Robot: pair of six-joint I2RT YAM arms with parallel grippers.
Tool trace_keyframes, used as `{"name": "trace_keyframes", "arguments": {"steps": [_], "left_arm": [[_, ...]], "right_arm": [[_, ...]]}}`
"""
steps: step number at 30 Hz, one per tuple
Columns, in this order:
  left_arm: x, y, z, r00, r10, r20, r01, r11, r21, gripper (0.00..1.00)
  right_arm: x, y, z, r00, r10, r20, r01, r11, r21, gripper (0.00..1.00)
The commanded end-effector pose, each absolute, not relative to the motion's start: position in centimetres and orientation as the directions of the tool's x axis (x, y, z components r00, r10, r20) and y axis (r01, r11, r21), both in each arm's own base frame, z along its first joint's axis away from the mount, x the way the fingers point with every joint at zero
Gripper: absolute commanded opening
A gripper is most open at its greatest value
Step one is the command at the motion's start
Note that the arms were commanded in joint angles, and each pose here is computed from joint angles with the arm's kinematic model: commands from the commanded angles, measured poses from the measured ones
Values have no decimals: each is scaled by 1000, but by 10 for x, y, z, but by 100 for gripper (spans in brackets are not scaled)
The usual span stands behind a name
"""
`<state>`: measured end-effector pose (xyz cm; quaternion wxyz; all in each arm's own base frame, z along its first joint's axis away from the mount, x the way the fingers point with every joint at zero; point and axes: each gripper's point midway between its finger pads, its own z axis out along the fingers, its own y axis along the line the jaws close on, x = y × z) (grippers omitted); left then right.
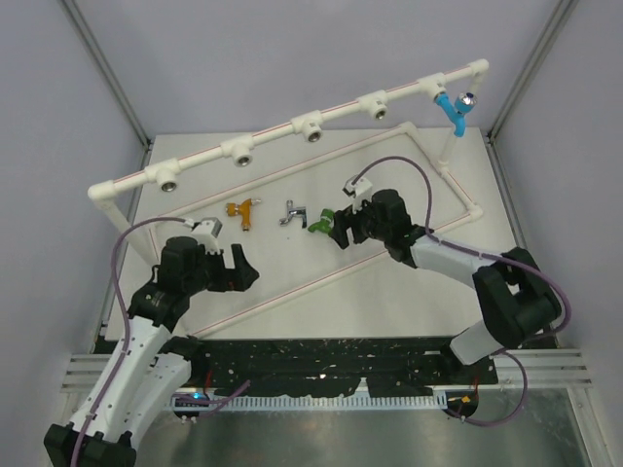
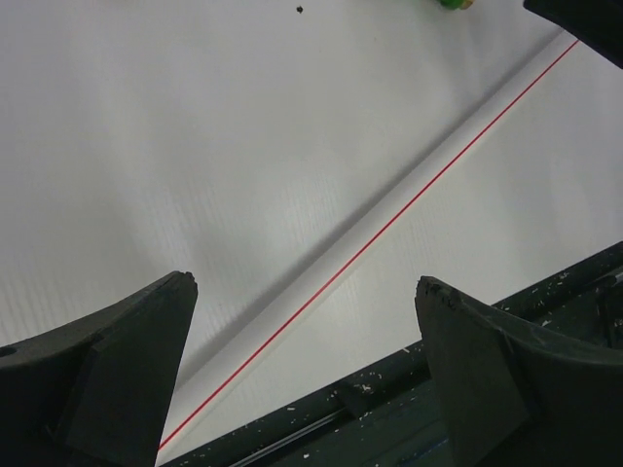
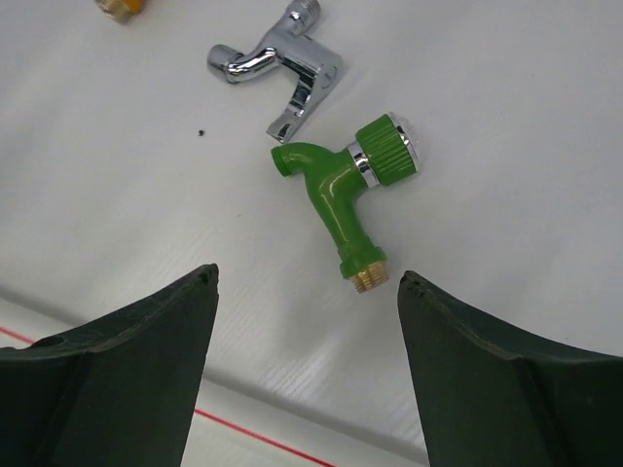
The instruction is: Install the water faucets
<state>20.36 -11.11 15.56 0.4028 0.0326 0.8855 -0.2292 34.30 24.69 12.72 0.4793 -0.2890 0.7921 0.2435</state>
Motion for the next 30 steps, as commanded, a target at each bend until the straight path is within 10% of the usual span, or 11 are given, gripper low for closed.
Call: {"name": "trace_keyframes", "arguments": {"steps": [1, 16, 30], "left_arm": [[215, -137, 166, -645, -211, -734, 299, 814, -497, 100], [214, -140, 145, -686, -211, -696, 272, 813, -514, 100], [210, -147, 147, -700, -204, -685, 292, 793, -535, 99]], "right_arm": [[391, 268, 156, -321, -36, -947, -536, 831, 150, 78], [451, 280, 97, -432, 150, -889, -128, 966, 225, 78], [438, 297, 48, -562, 155, -812, -103, 961, 255, 67]]}}
